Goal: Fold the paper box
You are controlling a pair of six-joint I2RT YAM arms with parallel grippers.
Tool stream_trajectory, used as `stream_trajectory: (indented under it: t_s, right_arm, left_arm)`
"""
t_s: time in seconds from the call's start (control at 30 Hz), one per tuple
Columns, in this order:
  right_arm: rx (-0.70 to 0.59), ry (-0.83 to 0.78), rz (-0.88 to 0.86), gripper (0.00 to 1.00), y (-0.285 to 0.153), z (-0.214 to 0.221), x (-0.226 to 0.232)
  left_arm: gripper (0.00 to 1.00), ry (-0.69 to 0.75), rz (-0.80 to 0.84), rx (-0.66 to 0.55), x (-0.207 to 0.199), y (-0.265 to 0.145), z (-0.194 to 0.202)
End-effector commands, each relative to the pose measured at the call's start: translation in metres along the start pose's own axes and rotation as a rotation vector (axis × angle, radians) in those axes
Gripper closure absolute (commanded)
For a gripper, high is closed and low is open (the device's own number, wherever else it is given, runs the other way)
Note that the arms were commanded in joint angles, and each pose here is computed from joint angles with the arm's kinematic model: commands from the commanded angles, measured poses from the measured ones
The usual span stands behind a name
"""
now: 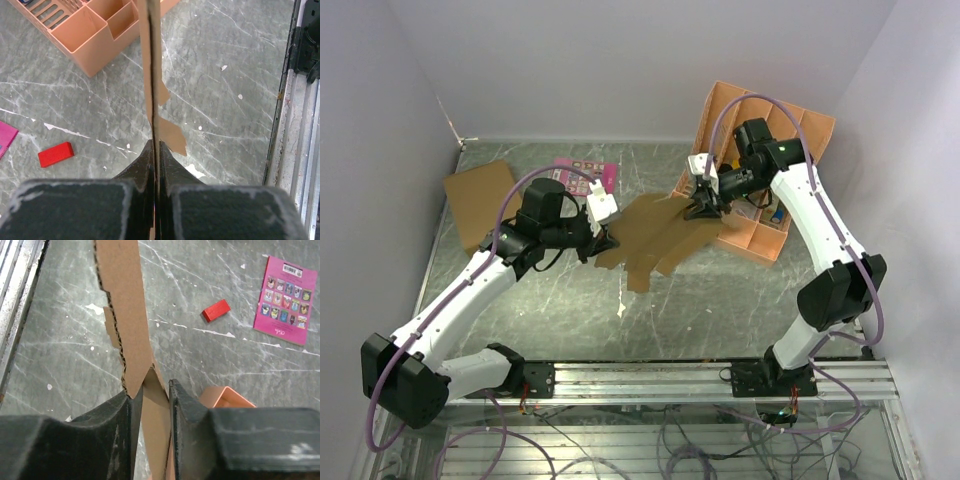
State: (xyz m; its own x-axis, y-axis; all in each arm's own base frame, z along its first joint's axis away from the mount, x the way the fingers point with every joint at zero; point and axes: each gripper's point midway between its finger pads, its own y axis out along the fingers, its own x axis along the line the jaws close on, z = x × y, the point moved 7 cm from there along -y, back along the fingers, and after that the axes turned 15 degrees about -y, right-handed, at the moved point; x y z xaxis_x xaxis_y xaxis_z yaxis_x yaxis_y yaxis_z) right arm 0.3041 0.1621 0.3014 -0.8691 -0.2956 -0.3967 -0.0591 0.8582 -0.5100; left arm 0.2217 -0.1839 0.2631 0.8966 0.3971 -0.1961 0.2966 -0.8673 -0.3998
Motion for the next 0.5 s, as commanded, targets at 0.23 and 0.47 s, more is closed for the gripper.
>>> stream_trajectory:
  t_s: [0.23,0.47]
  right_arm:
    - [-0.072,-0.008,-0.049,1.00,0.008,-0.003,0.008]
    - [-0.002,0.029,0.002,0.65,-0.003,-0.004,0.000]
  left_arm:
    - [0.93,0.074,0.021,-0.073,-0.004,-0.009,-0.022]
    - [0.93,0.068,-0.007,-0.055,0.000,-0.008,-0.018]
